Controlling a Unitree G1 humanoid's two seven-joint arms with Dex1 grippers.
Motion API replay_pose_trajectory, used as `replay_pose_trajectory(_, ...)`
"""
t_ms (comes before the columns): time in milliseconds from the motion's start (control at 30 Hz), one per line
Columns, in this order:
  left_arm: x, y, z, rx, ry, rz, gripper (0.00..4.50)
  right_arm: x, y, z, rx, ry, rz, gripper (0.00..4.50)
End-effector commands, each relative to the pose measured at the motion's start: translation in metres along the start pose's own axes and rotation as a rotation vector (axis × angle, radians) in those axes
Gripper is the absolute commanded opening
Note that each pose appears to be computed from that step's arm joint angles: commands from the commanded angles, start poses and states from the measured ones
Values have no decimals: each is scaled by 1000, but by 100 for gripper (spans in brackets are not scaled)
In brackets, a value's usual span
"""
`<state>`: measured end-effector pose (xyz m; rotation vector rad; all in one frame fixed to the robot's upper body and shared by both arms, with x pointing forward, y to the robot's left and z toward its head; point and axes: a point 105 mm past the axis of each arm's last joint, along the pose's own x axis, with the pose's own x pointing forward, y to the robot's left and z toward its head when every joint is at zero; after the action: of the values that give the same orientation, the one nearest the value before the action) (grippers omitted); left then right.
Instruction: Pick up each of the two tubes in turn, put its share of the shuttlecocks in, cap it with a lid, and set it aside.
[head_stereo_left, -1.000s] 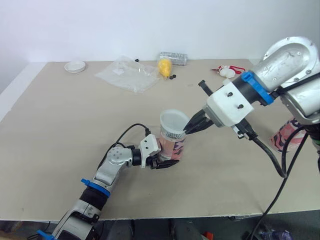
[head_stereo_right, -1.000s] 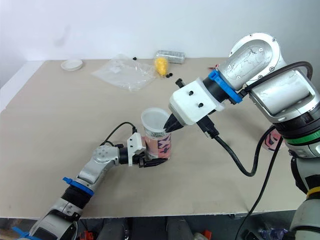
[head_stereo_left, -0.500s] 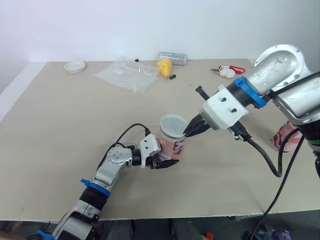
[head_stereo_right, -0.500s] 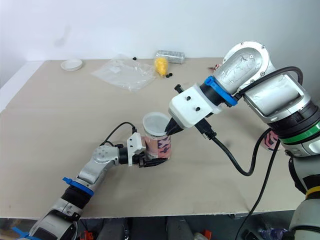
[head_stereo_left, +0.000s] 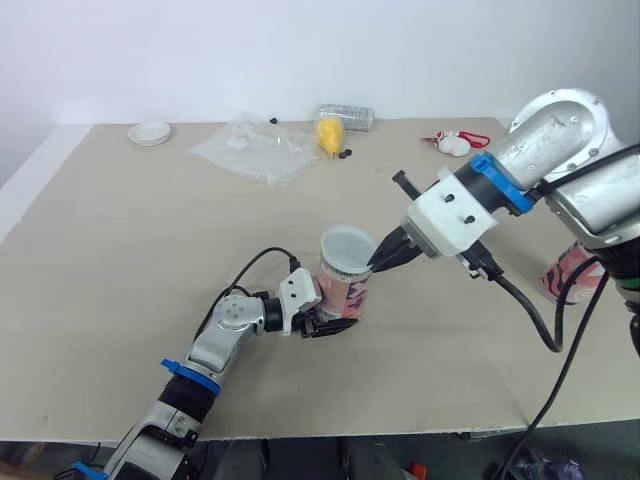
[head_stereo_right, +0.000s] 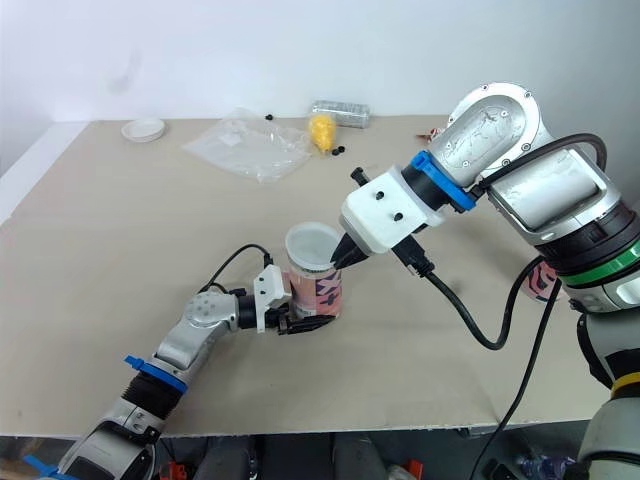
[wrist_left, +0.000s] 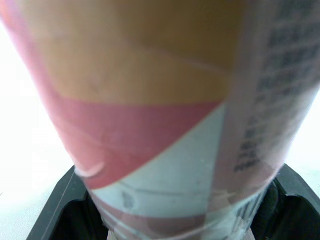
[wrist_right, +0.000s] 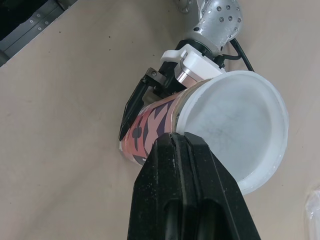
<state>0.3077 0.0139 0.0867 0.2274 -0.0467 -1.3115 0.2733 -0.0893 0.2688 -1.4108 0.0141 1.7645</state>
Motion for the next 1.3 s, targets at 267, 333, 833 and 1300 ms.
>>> replay_pose_trajectory(267, -11, 0, -29, -80, 97, 42, 290, -5, -2, 8, -26, -8, 21, 161)
replay_pose_trajectory(333, -11, 0, -29, -81, 97, 41, 290, -6, -2, 9, -24, -14, 15, 161)
replay_pose_trajectory(833, -13, 0, -30, -80, 106, 35, 290, -45, -13, 30, 396, -427, -181, 161)
replay_pose_trajectory(1300, -11, 2, -27, -78, 95, 36, 290, -5, -31, 1, 551, -467, -394, 1)
